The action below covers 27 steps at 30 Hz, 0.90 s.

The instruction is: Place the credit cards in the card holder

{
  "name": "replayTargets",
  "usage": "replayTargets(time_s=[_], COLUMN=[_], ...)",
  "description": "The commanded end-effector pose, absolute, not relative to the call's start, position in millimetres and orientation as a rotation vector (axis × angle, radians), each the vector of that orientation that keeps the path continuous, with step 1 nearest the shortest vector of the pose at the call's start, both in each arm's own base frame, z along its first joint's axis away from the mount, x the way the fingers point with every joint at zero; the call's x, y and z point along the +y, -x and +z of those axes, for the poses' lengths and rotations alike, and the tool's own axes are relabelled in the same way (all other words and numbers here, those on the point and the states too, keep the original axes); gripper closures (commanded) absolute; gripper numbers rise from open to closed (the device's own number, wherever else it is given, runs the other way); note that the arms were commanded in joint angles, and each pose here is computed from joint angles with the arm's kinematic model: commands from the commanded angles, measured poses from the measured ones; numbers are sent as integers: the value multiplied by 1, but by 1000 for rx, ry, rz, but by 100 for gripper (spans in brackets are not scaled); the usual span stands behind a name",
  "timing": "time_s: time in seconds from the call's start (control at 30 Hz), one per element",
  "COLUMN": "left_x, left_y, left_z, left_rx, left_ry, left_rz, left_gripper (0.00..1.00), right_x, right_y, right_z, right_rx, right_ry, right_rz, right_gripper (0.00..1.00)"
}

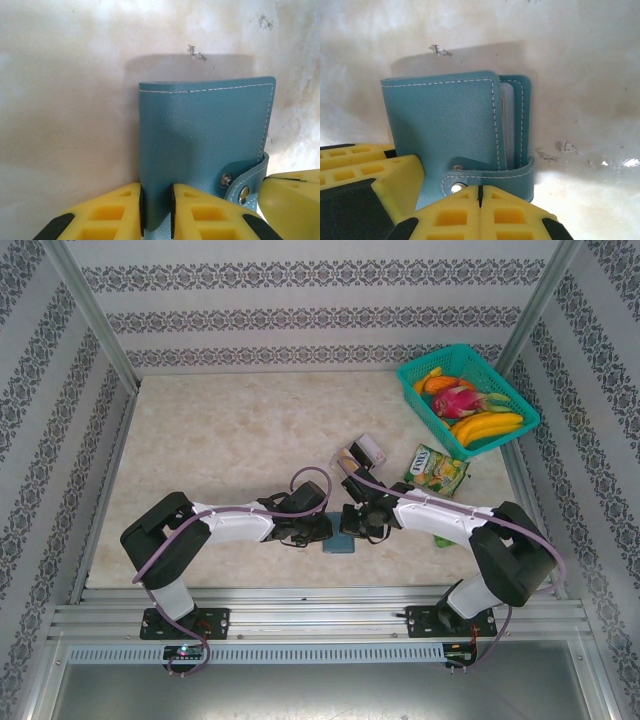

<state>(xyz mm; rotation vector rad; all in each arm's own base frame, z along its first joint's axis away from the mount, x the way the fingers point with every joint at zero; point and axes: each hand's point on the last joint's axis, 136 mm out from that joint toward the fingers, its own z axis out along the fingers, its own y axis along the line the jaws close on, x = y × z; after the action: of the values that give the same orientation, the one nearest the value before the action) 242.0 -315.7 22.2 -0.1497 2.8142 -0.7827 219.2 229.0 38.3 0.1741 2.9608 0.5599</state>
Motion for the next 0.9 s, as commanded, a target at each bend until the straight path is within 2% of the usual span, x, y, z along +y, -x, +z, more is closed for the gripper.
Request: replayTargets(time_s=[0.0,0.87], left_x=[-317,-319], left_y=[-217,-216], left_z=[-2,-3], left_rx=[2921,2928], left_ry=[70,61], left_rz=[-734,-738], left_gripper=[78,78], right_x=[232,248], right_y=[-211,-228], right_z=[30,36], right_rx=[2995,2961], right_ry=[-147,-139], right_rz=[559,614], right_gripper=[96,96])
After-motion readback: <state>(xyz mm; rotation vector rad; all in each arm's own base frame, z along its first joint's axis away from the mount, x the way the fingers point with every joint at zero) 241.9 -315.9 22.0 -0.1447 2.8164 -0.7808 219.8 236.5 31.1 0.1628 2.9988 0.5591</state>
